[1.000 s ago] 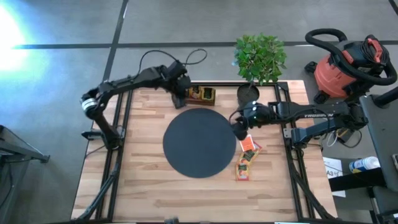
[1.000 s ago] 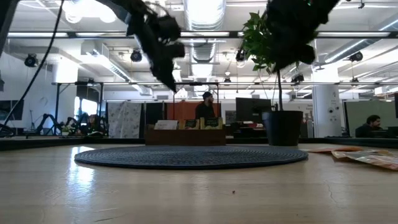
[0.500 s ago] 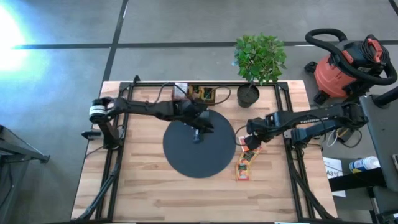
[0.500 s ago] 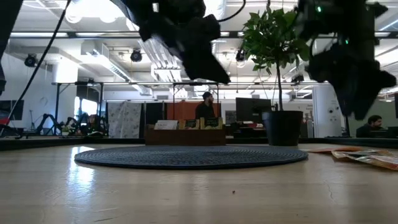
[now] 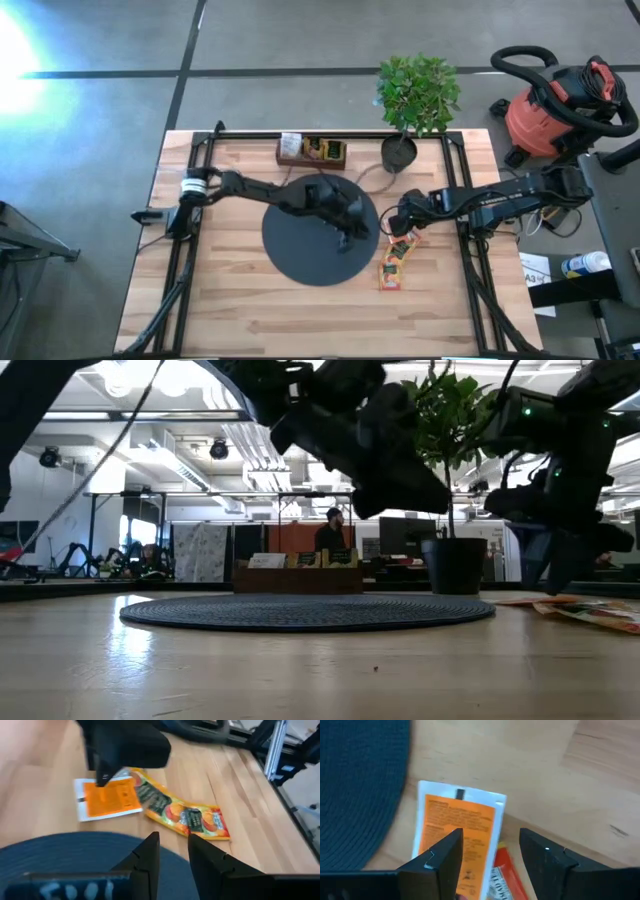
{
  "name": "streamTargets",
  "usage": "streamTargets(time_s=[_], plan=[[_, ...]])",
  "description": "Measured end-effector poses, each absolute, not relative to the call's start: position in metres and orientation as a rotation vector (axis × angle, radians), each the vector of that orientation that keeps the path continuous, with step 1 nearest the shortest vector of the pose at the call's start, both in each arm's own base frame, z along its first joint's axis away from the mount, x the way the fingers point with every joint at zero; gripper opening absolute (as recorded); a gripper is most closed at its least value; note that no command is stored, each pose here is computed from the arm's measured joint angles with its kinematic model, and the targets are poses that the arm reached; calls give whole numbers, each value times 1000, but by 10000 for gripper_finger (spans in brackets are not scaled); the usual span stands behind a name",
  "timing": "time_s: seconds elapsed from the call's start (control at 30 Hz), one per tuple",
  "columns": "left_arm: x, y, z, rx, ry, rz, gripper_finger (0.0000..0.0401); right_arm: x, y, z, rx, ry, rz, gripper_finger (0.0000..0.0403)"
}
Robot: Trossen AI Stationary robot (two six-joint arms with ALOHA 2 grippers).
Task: Pick & Place Tea
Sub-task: Put the white tea bag into the left section of the brown wooden organizer
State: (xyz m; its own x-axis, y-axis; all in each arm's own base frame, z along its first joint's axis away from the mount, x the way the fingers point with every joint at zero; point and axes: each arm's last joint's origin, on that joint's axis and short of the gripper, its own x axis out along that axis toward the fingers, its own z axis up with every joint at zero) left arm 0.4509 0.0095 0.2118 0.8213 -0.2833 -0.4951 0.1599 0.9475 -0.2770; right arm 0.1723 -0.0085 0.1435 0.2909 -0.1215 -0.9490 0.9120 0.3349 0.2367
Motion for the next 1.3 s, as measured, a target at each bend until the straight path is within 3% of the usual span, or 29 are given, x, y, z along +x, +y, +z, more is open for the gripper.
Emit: streamTargets(time_s=[0.27, 0.6, 0.87, 1.3], plan=[[488, -21, 187, -229, 579, -245, 96, 172, -9, 139, 881, 1049, -815, 192], [530, -19, 152, -253, 621, -133, 96, 172, -9, 127, 887, 986, -753, 192], [533, -6, 127, -249, 673, -64, 96, 175, -8, 127, 815, 994, -630, 192], [534, 7, 128, -280, 649, -27, 96, 176, -7, 128, 767, 1029, -534, 191]])
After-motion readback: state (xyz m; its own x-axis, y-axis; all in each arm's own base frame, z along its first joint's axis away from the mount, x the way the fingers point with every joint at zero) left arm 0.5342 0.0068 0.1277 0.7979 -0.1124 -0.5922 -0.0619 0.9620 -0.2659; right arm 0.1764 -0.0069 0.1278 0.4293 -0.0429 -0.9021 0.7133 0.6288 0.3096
